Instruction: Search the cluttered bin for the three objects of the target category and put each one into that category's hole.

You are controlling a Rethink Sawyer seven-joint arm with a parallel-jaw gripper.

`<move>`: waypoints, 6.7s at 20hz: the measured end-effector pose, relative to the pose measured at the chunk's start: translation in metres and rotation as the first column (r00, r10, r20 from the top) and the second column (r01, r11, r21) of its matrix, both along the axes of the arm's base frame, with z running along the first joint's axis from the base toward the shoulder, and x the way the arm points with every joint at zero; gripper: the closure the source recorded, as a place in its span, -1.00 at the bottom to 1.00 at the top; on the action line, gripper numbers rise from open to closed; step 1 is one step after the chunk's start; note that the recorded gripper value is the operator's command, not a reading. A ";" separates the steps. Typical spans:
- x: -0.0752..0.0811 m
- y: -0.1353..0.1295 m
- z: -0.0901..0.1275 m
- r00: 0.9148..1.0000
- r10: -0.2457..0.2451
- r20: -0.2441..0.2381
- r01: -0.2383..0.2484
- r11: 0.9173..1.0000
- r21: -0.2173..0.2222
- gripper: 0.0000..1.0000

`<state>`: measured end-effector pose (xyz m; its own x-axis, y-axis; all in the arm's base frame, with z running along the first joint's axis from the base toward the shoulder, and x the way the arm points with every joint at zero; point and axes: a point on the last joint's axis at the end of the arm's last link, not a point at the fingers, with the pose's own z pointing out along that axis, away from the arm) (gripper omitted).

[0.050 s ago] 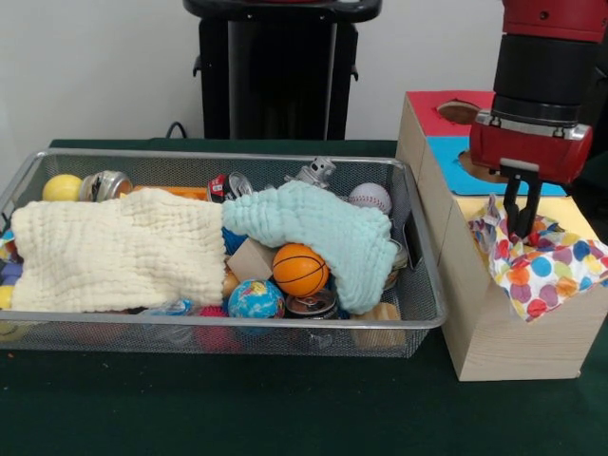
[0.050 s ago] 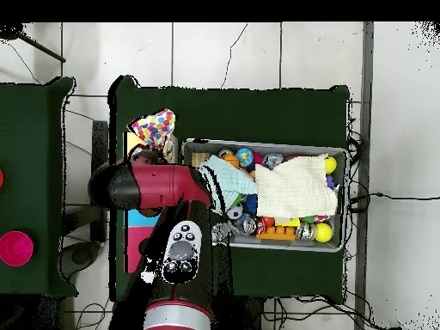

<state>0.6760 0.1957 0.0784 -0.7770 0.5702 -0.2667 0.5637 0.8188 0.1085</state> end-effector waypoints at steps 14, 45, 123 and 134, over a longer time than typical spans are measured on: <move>-0.015 0.030 -0.029 0.999 0.052 0.005 -0.052 0.998 -0.023 1.00; -0.012 0.055 -0.059 0.997 0.059 0.058 -0.052 0.991 -0.120 1.00; -0.040 0.041 0.041 0.990 -0.064 -0.124 0.063 0.998 -0.016 1.00; -0.036 0.032 0.073 0.988 -0.085 -0.131 0.086 0.996 0.004 1.00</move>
